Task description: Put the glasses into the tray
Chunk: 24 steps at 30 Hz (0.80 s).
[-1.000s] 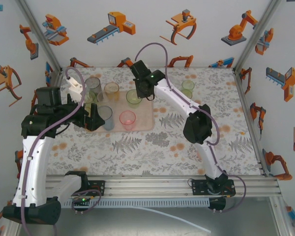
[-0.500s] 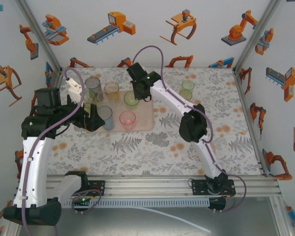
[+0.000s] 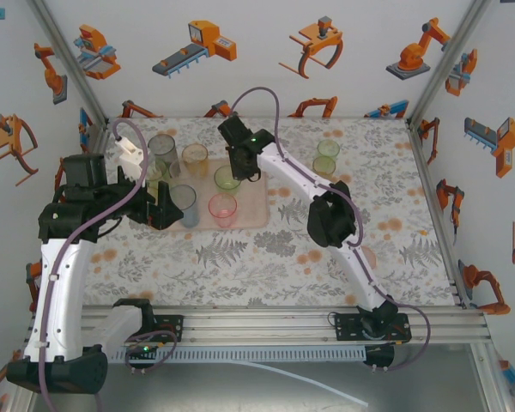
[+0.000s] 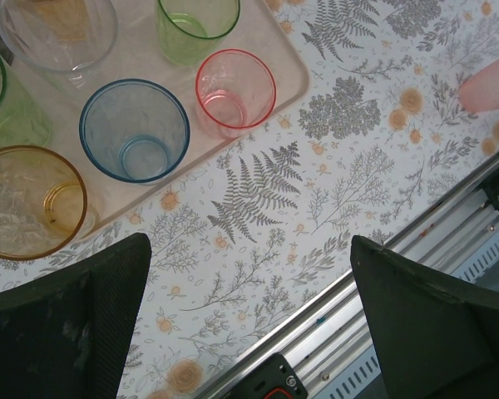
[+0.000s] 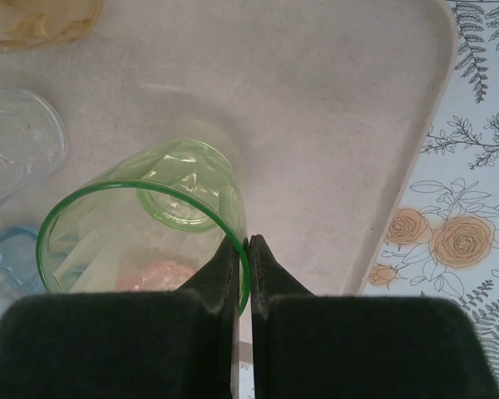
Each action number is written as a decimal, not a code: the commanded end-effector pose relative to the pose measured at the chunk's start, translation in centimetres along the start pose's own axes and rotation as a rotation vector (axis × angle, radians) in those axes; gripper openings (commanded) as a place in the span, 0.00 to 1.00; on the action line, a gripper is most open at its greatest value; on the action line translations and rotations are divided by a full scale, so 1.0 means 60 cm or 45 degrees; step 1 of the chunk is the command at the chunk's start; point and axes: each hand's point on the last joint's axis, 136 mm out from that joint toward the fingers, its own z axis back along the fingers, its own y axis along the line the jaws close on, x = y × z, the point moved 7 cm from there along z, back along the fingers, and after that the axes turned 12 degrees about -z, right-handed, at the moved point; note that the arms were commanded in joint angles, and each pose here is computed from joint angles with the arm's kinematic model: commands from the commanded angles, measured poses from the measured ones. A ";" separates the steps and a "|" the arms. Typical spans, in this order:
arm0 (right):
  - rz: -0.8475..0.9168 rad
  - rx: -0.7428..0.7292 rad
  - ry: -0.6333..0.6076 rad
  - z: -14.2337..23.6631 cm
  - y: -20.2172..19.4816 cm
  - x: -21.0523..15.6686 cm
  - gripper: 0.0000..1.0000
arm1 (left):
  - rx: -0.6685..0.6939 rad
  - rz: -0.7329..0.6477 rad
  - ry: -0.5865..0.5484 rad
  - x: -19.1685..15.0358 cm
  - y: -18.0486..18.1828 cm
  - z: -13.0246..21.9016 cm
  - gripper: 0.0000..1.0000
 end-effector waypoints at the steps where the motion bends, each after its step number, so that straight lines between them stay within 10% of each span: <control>1: -0.027 0.053 -0.019 0.014 0.018 0.008 0.07 | -0.009 -0.002 -0.037 0.003 -0.004 0.006 0.97; 24: -0.026 0.047 0.020 -0.001 0.022 0.000 0.13 | -0.009 -0.001 -0.042 0.003 -0.003 0.006 0.97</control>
